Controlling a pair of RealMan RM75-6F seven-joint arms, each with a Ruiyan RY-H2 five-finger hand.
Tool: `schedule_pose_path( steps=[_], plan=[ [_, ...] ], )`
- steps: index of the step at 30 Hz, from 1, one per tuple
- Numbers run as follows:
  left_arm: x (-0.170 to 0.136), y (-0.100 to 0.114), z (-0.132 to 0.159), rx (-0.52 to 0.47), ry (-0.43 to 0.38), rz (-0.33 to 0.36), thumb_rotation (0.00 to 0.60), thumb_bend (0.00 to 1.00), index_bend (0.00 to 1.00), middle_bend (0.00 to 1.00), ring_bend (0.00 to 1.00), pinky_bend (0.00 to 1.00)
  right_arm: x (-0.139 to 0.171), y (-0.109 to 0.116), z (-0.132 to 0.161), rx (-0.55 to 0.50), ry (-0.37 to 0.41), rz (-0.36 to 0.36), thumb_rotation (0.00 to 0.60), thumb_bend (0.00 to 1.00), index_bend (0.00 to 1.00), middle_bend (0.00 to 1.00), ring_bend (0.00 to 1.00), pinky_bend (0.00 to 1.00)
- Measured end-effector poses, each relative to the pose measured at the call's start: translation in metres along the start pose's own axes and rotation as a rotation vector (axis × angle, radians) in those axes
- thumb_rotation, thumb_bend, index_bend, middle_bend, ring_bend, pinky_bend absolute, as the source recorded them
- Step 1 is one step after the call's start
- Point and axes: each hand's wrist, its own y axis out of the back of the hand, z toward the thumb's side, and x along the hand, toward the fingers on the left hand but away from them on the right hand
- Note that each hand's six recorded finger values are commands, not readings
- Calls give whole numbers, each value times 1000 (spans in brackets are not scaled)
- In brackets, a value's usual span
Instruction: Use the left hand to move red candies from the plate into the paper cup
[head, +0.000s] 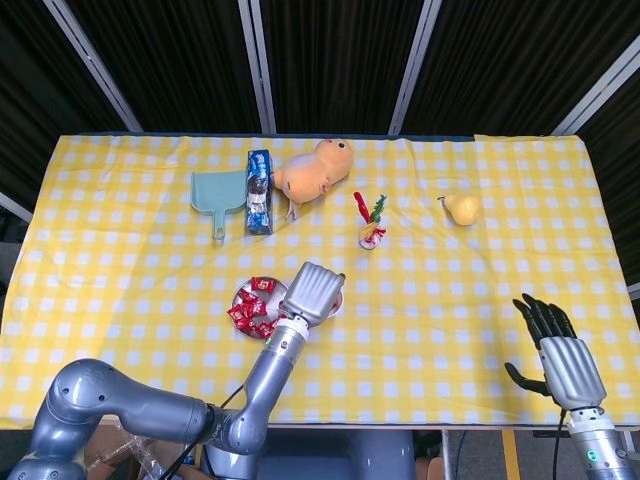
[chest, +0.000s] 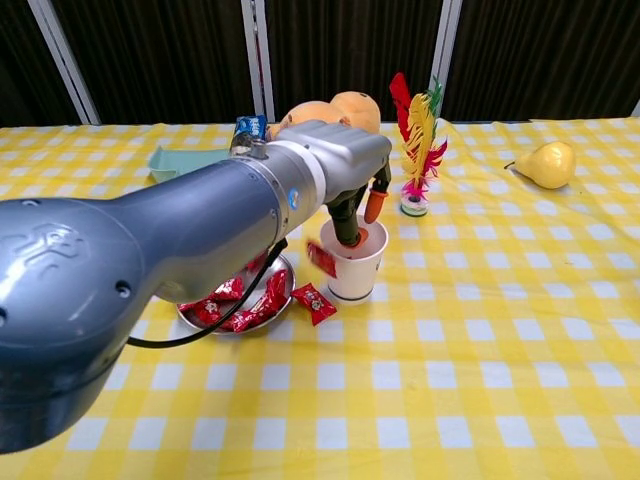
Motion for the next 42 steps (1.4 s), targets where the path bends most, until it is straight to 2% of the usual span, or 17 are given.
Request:
schedule_pose_path(
  steps=[5,17,24,32,38,42],
  plan=[
    [1,-1,7,-14,-10,9,600,360,402,407,832,922,0,0,0,0,-1,0,600,341,0,0,0,0],
    [-3,4,-9,-39,15,34,600,289,371,385,825,922,0,0,0,4,0,-1,600,341,0,0,0,0],
    [-13,5,-33,-44,41,34,600,271,345,375,820,921,1,0,0,8,0,-2,600,341,0,0,0,0],
    [-34,6,-65,-64,77,48,600,206,315,366,782,901,0,0,-1,12,-2,-4,600,341,0,0,0,0],
    [-63,7,-100,-63,118,98,600,195,294,362,762,882,0,0,-1,20,-2,-6,600,341,0,0,0,0],
    [-92,0,-134,-74,161,111,600,194,292,396,791,901,0,0,-1,27,-3,-7,600,341,0,0,0,0]
  ],
)
